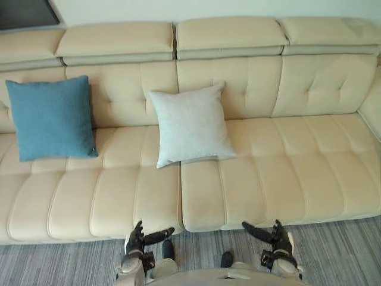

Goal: Pick up cushions and gather them together orderly.

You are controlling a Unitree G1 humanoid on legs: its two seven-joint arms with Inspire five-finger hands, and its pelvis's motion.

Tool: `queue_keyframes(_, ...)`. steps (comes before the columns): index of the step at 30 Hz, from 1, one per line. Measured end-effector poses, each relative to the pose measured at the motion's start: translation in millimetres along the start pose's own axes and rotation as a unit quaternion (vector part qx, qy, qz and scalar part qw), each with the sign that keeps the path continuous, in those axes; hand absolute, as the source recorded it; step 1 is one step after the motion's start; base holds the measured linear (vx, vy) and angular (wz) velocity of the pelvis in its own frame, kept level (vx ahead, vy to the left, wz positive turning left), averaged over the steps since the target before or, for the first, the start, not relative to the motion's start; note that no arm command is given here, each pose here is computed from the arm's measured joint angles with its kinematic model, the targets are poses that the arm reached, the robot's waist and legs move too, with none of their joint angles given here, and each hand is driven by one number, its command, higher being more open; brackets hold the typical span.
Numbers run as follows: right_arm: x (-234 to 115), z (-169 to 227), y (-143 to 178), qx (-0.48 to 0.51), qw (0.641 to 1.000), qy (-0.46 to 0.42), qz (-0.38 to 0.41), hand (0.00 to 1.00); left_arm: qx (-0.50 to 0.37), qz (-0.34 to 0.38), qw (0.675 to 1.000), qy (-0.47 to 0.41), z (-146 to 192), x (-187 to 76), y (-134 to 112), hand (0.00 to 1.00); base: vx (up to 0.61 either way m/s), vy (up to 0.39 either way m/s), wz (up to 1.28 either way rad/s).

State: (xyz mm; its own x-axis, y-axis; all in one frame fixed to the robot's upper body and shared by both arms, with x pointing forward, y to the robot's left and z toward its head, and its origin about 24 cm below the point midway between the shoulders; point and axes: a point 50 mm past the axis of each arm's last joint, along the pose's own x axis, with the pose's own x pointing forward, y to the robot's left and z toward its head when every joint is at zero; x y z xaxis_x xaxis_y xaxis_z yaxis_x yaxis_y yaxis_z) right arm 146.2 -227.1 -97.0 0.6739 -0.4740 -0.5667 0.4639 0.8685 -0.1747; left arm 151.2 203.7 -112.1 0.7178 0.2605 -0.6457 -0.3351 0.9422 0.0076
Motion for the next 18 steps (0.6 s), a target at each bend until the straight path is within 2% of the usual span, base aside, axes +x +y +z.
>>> queue_keyframes(4,-11,-48,7,-0.007,0.994,0.105,0.013,1.0,0.023,0.025,0.995,0.096,-44,-8,8,1.0,0.05,0.017,-0.16)
queue_keyframes(7,-17,-68,9,0.003,0.988,0.155,0.009,1.0,0.033,0.028,0.991,0.129,-59,-13,10,1.0,0.04,0.022,-0.31)
queue_keyframes(12,-19,-72,9,0.01,0.986,0.167,0.006,1.0,0.045,0.028,0.991,0.124,-54,-9,7,1.0,-0.02,0.018,-0.39)
queue_keyframes(18,-11,-59,26,0.018,0.988,0.15,0.025,1.0,0.046,0.028,0.994,0.092,-33,5,-2,1.0,-0.16,-0.034,-0.36)
